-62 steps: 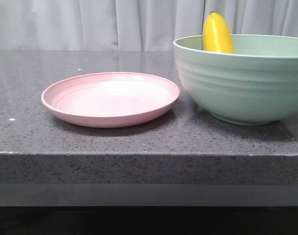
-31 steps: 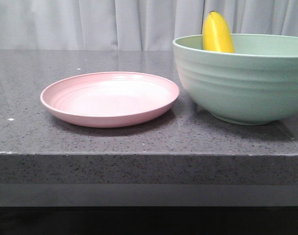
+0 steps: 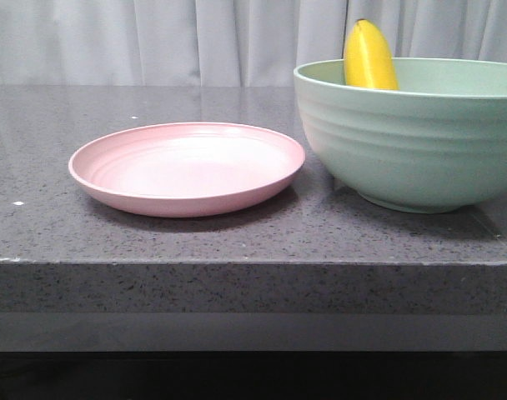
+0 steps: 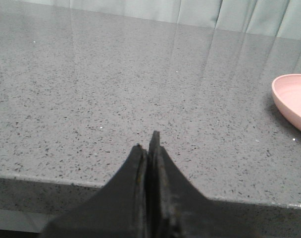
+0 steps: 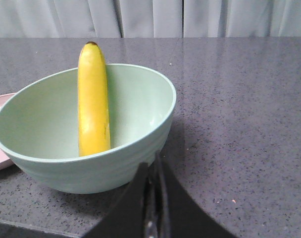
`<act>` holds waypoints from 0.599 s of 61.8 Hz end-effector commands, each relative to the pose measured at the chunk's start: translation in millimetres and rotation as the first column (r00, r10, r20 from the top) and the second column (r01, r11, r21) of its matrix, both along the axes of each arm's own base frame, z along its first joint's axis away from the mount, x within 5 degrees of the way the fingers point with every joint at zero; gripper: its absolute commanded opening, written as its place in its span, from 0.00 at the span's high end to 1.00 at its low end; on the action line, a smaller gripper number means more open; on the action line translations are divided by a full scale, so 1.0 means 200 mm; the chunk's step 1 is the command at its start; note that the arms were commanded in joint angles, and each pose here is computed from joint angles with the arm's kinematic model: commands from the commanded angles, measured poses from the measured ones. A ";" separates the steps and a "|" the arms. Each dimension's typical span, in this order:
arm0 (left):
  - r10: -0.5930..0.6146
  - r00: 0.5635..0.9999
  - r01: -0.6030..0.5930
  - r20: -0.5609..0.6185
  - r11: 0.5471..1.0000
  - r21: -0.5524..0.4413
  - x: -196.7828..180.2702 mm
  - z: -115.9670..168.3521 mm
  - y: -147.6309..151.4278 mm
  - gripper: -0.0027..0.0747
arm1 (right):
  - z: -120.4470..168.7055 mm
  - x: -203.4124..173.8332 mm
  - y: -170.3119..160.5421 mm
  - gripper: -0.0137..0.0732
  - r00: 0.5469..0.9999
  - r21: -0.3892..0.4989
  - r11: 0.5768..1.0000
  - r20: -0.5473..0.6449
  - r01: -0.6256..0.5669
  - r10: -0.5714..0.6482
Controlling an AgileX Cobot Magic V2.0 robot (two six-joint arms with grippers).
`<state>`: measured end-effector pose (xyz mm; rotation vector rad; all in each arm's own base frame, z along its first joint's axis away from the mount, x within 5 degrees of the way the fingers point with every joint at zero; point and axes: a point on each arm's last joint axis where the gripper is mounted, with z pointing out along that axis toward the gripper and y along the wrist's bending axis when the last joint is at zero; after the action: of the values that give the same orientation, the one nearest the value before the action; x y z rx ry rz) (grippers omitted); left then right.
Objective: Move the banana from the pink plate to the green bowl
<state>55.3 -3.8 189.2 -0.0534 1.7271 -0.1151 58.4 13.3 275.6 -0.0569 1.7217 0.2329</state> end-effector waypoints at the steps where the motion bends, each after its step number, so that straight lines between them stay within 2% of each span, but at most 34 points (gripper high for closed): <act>1: 0.014 0.996 -0.012 0.090 1.000 -0.019 0.00 0.03 0.00 0.99 | 0.06 0.01 -0.01 0.91 0.995 0.011 1.000 0.099 0.019 -0.020; 7: 0.014 0.996 -0.012 0.090 1.000 -0.019 0.00 0.03 0.00 0.99 | -0.02 0.01 -0.01 0.91 0.994 0.003 0.999 0.101 0.032 -0.032; 21: 0.014 0.996 -0.012 0.090 1.000 -0.019 0.00 0.03 0.00 0.99 | -0.35 -0.02 -0.03 0.91 0.994 0.000 0.997 0.083 0.072 -0.072; 27: 0.014 0.996 -0.012 0.090 1.000 -0.019 0.00 0.03 0.00 0.99 | -0.43 -0.02 -0.03 0.91 0.993 0.001 0.997 0.082 0.083 -0.083; 37: 0.014 0.996 -0.012 0.090 1.000 -0.019 0.00 0.03 0.00 0.99 | -0.43 -0.02 -0.03 0.91 0.994 -0.002 0.997 0.070 0.080 -0.080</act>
<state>55.3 -3.8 189.0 -0.0532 1.7287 -0.1152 54.6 8.9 180.7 -0.0070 1.7684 0.1853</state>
